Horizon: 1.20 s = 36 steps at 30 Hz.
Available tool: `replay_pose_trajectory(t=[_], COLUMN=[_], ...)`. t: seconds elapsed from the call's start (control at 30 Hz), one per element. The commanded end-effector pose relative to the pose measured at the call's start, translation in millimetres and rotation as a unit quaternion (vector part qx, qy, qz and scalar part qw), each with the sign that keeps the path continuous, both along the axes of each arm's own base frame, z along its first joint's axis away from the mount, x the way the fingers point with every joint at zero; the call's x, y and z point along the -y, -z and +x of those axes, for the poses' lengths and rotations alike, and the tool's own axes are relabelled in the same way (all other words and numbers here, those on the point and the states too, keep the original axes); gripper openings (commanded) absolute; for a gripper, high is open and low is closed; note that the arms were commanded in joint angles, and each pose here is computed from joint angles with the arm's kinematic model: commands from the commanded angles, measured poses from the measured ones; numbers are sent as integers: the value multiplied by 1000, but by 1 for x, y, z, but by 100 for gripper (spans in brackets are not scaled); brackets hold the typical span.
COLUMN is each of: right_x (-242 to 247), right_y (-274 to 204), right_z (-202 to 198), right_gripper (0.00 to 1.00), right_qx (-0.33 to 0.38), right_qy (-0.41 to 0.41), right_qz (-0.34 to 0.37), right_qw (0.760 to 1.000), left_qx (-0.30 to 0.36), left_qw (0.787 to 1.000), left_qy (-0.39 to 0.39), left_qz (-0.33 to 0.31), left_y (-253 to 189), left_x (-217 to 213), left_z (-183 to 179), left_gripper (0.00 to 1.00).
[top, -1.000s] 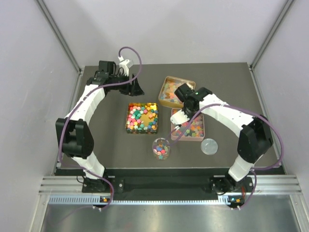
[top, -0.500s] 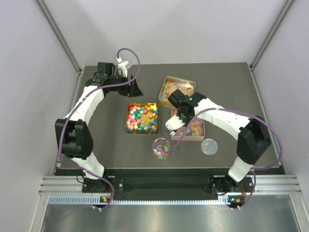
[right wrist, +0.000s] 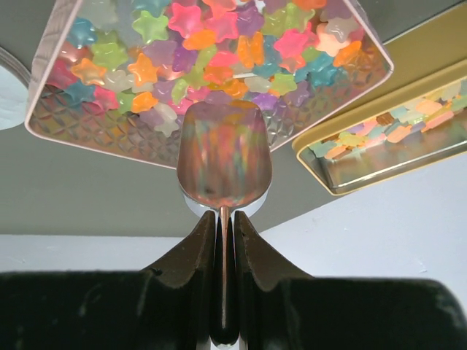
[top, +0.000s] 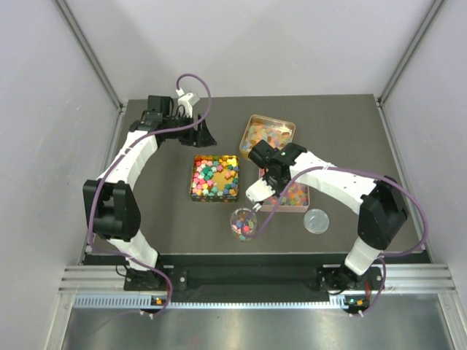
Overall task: Pack the candies
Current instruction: Scoop the fake candies from the storage box.
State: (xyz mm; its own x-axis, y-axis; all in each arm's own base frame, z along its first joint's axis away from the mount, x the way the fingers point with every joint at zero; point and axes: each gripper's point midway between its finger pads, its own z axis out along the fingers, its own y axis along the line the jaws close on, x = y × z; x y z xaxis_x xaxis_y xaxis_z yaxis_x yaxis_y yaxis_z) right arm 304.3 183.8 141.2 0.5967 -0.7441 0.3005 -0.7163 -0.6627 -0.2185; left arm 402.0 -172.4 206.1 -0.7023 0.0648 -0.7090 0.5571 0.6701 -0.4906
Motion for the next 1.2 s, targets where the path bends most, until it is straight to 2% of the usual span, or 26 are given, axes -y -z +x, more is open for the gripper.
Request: replay_pose_trajectory(t=[0.0,0.27,0.5,0.9,1.17], right_x=[1,23,36,2,3], right_y=[-26,-15,-1,-21,-3], right_z=[9,27,36,-2,-4], right_gripper=[0,0,0,0,0], right_qx=[31,42,22,-42,-62], right_qy=[-3,9,18,-11,2], right_qz=[18,-6,-13,40,51], right_qw=[999,999,1000,998,997], left_qx=[52,55,51,44,37], left_qw=[998,998,999,999,999], left_qy=[3,1,-2,-3,-3], left_qz=[-20,-18,-12,-12,0], left_y=[-30,-31,-27,-20,-12], left_x=[3,2,-2,-2,-4], left_z=[3,5,2,9,16], left_gripper=[75,75,75,75,75])
